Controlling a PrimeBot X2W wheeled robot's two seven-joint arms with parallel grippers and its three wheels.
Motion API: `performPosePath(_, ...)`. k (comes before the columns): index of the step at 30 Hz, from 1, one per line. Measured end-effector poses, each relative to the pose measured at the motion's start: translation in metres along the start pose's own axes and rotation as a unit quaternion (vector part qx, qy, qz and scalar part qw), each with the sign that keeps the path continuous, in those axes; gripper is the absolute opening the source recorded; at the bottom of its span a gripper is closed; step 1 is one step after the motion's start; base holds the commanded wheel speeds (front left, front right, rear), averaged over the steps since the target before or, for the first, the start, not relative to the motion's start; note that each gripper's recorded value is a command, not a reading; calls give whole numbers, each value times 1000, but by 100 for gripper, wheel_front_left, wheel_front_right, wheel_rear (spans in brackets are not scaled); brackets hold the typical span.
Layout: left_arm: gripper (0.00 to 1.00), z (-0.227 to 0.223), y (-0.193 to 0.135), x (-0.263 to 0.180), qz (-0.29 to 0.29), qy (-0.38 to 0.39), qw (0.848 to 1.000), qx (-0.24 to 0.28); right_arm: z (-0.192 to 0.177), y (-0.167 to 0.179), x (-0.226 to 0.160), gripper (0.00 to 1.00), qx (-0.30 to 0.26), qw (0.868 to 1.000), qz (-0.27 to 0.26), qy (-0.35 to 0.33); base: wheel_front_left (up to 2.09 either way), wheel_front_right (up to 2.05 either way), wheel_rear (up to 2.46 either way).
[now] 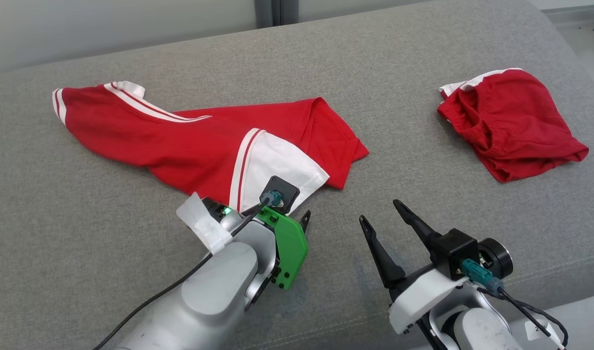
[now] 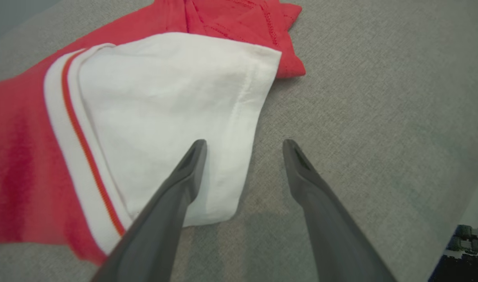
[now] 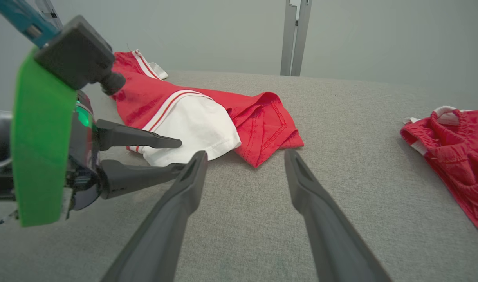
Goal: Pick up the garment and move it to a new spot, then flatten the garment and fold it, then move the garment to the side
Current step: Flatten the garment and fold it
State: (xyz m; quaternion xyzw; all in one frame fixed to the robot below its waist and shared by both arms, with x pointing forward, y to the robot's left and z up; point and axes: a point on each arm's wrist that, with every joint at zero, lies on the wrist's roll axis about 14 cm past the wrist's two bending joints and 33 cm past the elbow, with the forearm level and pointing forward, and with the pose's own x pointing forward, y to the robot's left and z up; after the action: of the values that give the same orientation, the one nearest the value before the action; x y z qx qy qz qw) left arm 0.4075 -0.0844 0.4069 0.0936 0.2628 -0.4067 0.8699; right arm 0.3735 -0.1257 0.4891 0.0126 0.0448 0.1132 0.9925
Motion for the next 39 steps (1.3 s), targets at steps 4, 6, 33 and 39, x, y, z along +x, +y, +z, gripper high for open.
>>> performPosePath(4,100,-9,4,3,17,11,999,40,-1,-2,1,100,1,1000,-2,0,0,0,0)
performPosePath(6,100,-9,12,4,31,9,997,65,-2,-3,1,100,1,1000,-4,2,0,0,0)
performPosePath(33,0,102,102,-45,158,-250,947,-127,3,4,1,100,4,1000,6,-8,0,0,0)
performPosePath(39,0,83,163,-104,259,-298,894,-213,7,9,-2,100,3,1000,12,-12,0,0,0)
